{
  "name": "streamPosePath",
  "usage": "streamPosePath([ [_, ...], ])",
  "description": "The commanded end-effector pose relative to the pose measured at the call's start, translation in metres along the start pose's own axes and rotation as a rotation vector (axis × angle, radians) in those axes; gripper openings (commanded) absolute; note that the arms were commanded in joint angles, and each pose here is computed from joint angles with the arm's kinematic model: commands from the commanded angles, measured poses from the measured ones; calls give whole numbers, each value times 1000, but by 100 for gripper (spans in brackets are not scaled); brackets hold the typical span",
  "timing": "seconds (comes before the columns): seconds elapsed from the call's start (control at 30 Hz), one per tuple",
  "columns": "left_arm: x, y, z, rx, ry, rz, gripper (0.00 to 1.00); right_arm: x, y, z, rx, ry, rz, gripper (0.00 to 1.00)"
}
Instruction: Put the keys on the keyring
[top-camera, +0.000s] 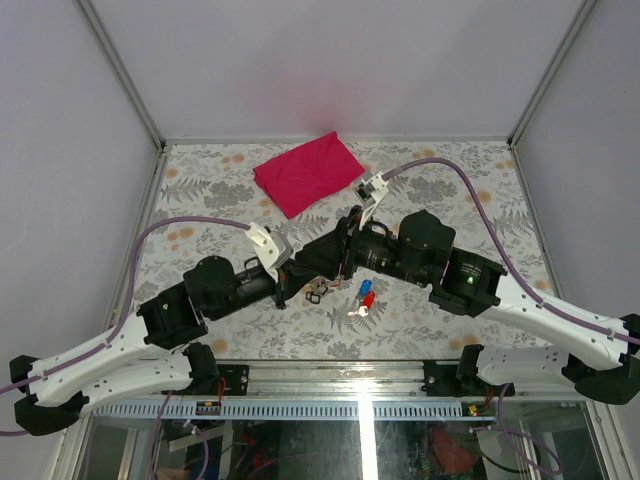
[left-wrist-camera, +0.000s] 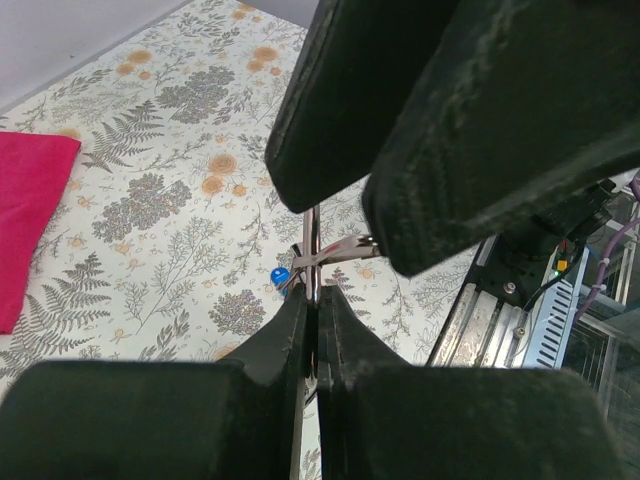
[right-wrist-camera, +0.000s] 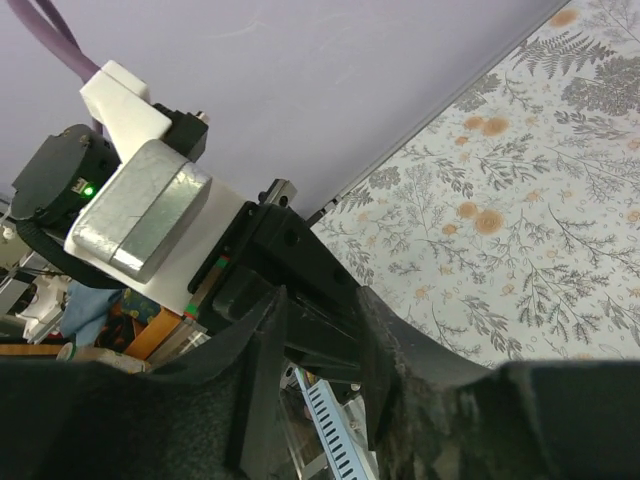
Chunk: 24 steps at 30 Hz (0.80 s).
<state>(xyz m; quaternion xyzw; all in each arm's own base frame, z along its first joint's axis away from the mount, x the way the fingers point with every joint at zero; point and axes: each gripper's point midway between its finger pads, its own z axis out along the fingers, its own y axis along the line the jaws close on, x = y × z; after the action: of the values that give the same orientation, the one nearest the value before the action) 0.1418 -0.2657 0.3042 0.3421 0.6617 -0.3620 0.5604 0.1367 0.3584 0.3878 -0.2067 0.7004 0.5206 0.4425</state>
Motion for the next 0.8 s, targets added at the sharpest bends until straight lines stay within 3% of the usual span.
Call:
streamPosePath([
  [0.0,-28,-3,-1,9,-118,-19,0,-32,31,-7,-112,-84,-16,43],
  [0.23,-39,-8,-9,36,-186,-58,0,-43,7,-32,7,-156,-95,45],
  [0.37,-52,-14,-17,69,-248,-80,0,-43,-6,-56,41,-190,-230,47],
  [0.57,-70,-25,-27,124,-297,-93,0,-12,-21,-70,-16,-158,-492,56],
  [0.77,-81,-30,-34,156,-327,-108,0,-6,-18,-63,-65,-172,-520,59],
])
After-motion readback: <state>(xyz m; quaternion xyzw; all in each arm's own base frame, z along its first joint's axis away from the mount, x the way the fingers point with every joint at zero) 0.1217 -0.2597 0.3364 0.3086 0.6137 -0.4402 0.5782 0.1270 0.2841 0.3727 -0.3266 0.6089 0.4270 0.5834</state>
